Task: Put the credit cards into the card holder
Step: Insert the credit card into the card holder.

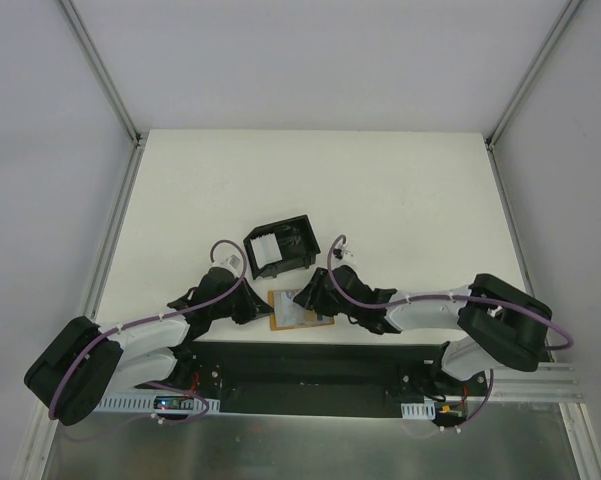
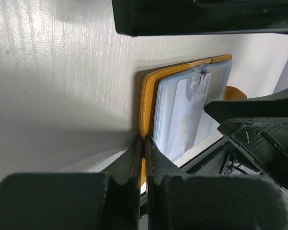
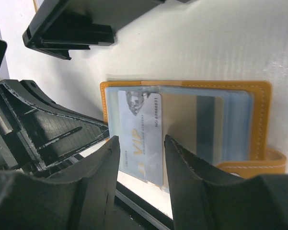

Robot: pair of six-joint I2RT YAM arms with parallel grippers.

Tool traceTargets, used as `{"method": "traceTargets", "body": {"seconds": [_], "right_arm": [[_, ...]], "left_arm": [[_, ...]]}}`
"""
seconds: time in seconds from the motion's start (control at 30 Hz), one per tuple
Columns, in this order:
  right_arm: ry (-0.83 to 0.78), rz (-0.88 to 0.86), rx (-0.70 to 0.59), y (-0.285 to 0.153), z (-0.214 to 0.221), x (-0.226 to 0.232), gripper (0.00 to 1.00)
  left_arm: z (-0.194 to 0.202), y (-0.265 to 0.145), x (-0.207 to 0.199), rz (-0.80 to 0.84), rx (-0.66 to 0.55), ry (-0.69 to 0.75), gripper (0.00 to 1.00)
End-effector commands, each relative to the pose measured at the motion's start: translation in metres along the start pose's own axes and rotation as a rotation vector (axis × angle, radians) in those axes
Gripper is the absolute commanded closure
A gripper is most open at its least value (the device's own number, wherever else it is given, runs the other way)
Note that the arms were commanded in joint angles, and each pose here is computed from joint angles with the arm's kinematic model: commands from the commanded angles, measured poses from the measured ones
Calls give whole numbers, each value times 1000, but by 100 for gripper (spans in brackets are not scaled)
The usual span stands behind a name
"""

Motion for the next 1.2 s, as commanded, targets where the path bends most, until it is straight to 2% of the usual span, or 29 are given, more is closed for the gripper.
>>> {"method": "traceTargets", "body": {"seconds": [0.0, 0.23, 0.57, 0.67, 0.77, 1.0, 1.17], "right_arm": [[-63, 34, 73, 7, 2, 7, 55], [-95, -6, 155, 21, 6, 23, 54], [-103, -96, 143, 22, 3, 46, 58], [-100, -124, 176, 18, 6, 50, 60], [-148, -153, 130, 6, -4, 56, 60], [-370, -2, 2, -39, -40, 51, 53], [-425, 247, 6, -59, -46, 20, 40]], "left_arm": [[15, -4, 40, -193, 56, -11, 100], [14, -4, 39, -188, 55, -8, 100], [14, -4, 38, -183, 51, -8, 100], [13, -4, 37, -182, 53, -8, 100], [13, -4, 36, -172, 47, -3, 100], [8, -13, 23, -131, 30, 56, 100], [1, -21, 3, -79, 17, 98, 100]]}}
Point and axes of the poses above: each gripper's point midway between its finger pads, its own y axis out along the fingers, its own x axis along the line the jaws close on, z = x × y, the point moved 8 cm from there along -y, back along the fingers, and after that the axes turned 4 degrees about -y, right-handed, at the moved point
